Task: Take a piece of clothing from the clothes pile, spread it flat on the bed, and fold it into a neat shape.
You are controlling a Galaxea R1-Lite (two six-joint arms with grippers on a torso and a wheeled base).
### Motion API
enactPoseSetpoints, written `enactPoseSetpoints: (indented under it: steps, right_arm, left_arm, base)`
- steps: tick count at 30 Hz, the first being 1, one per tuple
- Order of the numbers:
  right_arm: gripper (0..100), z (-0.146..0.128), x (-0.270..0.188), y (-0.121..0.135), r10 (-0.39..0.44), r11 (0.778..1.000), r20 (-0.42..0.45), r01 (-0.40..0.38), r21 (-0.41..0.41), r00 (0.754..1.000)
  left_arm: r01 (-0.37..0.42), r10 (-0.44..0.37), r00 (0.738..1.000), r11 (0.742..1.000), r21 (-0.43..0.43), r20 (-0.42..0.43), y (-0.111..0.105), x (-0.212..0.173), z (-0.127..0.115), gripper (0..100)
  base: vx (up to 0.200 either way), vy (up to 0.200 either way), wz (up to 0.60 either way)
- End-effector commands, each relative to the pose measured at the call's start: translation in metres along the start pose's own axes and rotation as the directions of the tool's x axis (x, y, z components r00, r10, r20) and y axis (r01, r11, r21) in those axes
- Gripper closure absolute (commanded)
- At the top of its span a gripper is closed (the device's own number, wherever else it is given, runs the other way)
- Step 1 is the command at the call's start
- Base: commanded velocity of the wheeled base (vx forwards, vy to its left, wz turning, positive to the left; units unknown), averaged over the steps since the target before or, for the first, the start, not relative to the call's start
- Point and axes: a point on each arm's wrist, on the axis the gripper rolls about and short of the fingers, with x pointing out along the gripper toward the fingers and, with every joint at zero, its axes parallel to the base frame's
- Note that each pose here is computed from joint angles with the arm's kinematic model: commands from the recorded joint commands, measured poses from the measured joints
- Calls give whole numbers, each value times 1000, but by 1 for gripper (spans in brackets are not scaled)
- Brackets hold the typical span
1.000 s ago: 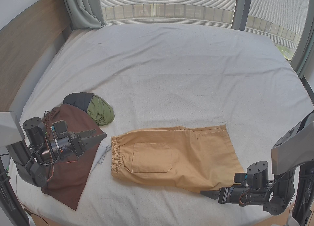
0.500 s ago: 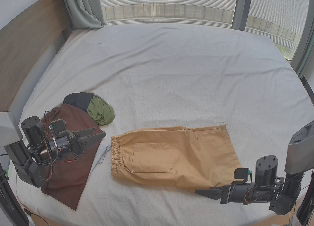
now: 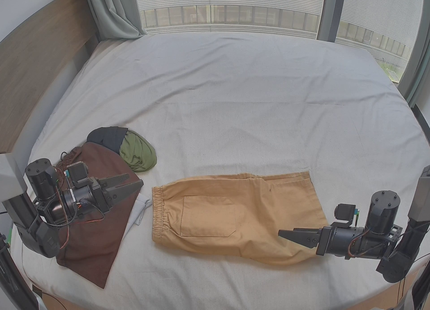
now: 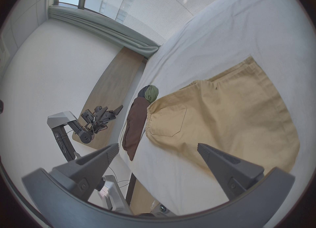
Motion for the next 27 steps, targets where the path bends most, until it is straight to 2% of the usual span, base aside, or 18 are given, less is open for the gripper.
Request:
enactPoseSetpoints:
  steps: [1,7,27]
  right_arm:
    - [0,10,-6,-8,2,1000,30,-2,-20,1000]
    - [0,20,-9,-18,5,998,57,-2,-60,998]
    - [0,21,-8,-20,-4,998,60,7,-57,998]
  left_arm:
    - [3,-3,1000,1000,11,7,-2,-1,3,0]
    - [1,-1,1000,1000,0,-3,0,-1,-1,0]
    - [-8,5,999,999,-49,-49,1,-1,-16,0]
  base:
    - [0,0,0]
    - [0,0,0]
    - [0,0,0]
